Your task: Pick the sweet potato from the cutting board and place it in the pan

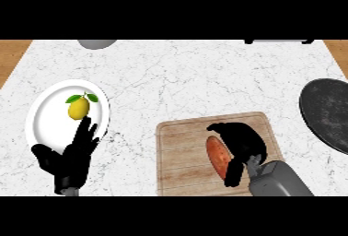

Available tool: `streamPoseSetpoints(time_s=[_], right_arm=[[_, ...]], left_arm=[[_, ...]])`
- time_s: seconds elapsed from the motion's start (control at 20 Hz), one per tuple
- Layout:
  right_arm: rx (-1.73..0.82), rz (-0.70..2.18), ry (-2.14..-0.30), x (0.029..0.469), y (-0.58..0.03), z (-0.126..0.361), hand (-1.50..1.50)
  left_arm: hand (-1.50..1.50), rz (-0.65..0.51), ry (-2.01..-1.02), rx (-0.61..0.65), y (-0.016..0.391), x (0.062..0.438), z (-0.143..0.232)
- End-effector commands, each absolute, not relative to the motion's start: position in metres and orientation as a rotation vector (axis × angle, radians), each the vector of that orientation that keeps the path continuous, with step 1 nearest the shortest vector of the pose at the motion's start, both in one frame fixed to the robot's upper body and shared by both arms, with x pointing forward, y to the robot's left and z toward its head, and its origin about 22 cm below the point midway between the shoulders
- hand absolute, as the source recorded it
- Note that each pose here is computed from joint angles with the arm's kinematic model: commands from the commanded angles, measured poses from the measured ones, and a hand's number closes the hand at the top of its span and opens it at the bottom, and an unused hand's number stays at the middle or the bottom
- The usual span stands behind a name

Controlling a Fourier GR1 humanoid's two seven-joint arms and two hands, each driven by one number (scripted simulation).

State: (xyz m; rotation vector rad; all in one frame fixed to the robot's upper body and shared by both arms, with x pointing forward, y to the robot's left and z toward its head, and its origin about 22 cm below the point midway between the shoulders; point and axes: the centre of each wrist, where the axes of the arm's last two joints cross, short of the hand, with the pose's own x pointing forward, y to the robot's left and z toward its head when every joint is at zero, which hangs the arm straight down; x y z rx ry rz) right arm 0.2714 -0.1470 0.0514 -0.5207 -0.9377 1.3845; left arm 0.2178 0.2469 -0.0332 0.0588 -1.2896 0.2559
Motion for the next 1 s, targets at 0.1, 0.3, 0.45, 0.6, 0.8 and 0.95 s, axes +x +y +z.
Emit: streamPoseSetpoints(time_s=[0.1,0.3,0.45,0.6,0.8,0.95], right_arm=[[-0.497,1.47,-1.085,0.265,-0.145,0.034,1.5],[-0.512,1.481,-1.088,0.26,-0.15,0.012,1.5],[-0.523,1.461,-1.112,0.252,-0.175,0.025,1.5],[-0.525,1.51,-1.131,0.191,-0.177,0.03,1.5],[-0.523,1.567,-1.125,0.147,-0.214,0.023,1.5],[-0.58,1.566,-1.124,0.13,-0.249,0.024,1.5]], left_arm=[[0.0,0.26,-1.236,0.063,0.235,0.211,-0.042],[0.0,0.275,-1.219,0.072,0.259,0.24,-0.034],[0.0,0.28,-1.229,0.067,0.264,0.215,-0.041],[0.0,0.289,-1.219,0.09,0.257,0.228,-0.035],[0.0,0.289,-1.218,0.08,0.25,0.227,-0.053],[0.0,0.264,-1.233,0.089,0.25,0.216,-0.033]])
